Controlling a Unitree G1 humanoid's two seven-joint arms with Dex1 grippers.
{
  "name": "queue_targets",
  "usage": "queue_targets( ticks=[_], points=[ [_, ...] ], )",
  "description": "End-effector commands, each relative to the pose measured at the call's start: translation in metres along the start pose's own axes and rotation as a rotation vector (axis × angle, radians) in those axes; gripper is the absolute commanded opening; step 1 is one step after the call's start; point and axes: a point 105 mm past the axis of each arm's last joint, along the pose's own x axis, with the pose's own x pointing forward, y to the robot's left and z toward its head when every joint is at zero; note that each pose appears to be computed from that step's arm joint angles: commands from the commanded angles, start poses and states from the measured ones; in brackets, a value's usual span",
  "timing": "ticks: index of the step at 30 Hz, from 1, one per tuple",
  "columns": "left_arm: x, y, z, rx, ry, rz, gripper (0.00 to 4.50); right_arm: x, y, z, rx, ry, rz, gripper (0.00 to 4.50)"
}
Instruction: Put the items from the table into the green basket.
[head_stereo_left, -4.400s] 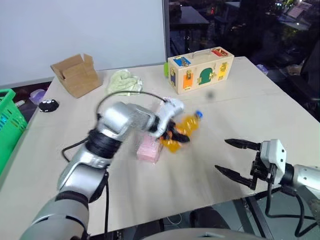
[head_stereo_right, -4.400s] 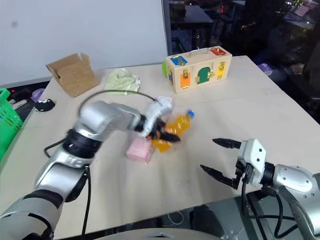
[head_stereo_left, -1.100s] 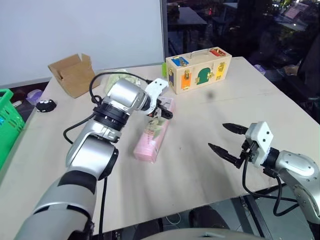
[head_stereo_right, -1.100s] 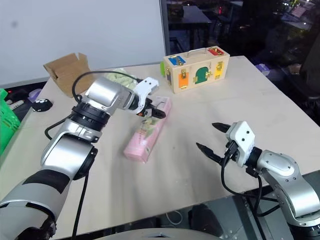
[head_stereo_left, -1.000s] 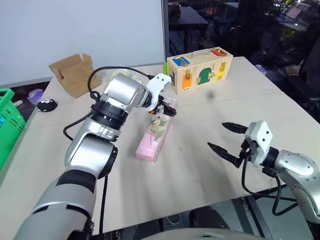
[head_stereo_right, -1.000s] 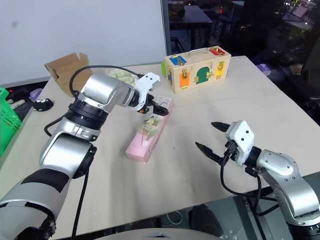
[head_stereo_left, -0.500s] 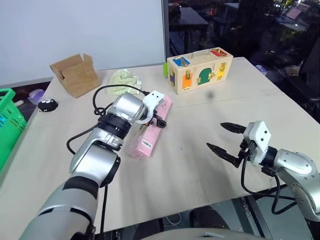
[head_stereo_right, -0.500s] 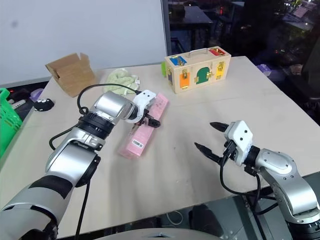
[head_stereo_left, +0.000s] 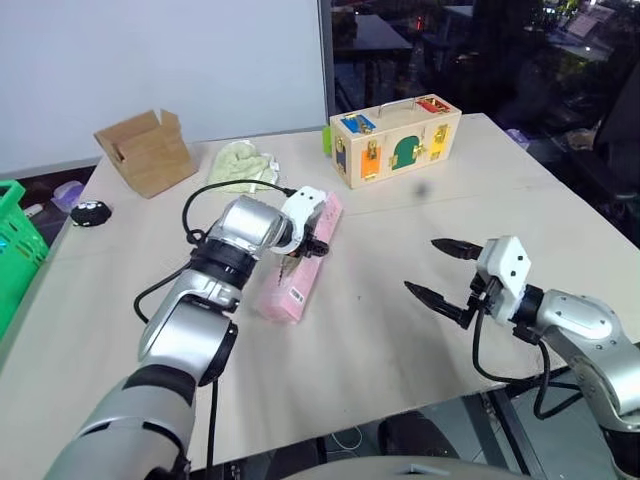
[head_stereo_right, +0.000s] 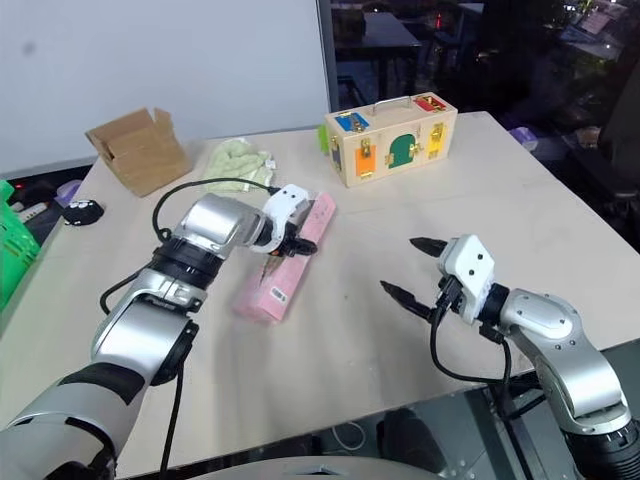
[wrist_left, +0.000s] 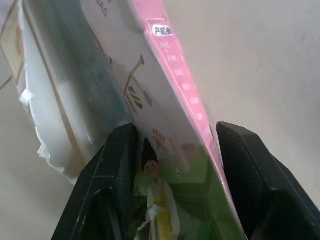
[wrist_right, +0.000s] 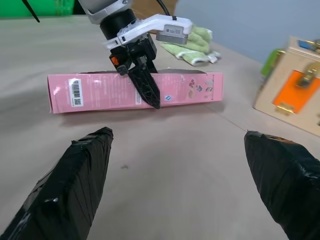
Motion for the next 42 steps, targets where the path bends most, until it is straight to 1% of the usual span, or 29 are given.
queue_targets(
  ticks=[1,3,6,12,16,19,25,29,31,33,35,36,38,39,42],
  points=[
    [-0.032,0.008,0.017,-0.033,-0.124,0.013,2.48,0.011,-0.001,0.018,-0.056,-0.071,0.032,4.5],
    [-0.053,0.012,0.02,-0.058,-0.197,0.019,2.48,0.022,0.004,0.026,-0.063,-0.11,0.086,4.5],
    [-0.076,0.018,0.011,-0.104,-0.253,0.054,2.48,0.038,0.011,0.038,-0.072,-0.159,0.164,4.5],
    [-0.101,0.038,-0.023,-0.195,-0.289,0.204,2.48,0.073,0.019,0.057,-0.081,-0.234,0.284,4.5],
    [-0.121,0.041,-0.043,-0.245,-0.326,0.287,2.48,0.088,0.026,0.062,-0.074,-0.257,0.363,4.5],
    [-0.136,0.04,-0.053,-0.261,-0.374,0.344,2.48,0.096,0.031,0.066,-0.067,-0.273,0.414,4.5],
    [-0.17,0.042,-0.064,-0.271,-0.514,0.472,2.48,0.111,0.045,0.082,-0.037,-0.338,0.514,4.5],
    [-0.192,0.055,-0.068,-0.223,-0.571,0.573,2.48,0.125,0.05,0.093,-0.037,-0.364,0.54,4.5],
    [-0.209,0.066,-0.062,-0.162,-0.63,0.638,2.48,0.13,0.05,0.098,-0.042,-0.374,0.538,4.5],
    [-0.224,0.08,-0.06,-0.111,-0.653,0.707,2.48,0.133,0.052,0.104,-0.042,-0.386,0.541,4.5],
    [-0.246,0.103,-0.056,-0.053,-0.682,0.807,2.48,0.137,0.052,0.109,-0.039,-0.392,0.533,4.5],
    [-0.263,0.122,-0.055,-0.004,-0.673,0.923,2.48,0.14,0.053,0.112,-0.04,-0.394,0.533,4.5],
    [-0.285,0.146,-0.055,0.076,-0.646,1.075,2.48,0.143,0.054,0.116,-0.041,-0.395,0.536,4.5],
    [-0.298,0.158,-0.054,0.087,-0.647,1.129,2.48,0.145,0.055,0.117,-0.041,-0.394,0.537,4.5],
    [-0.345,0.207,-0.051,0.197,-0.596,1.353,2.48,0.155,0.059,0.128,-0.064,-0.408,0.529,4.5]
  ],
)
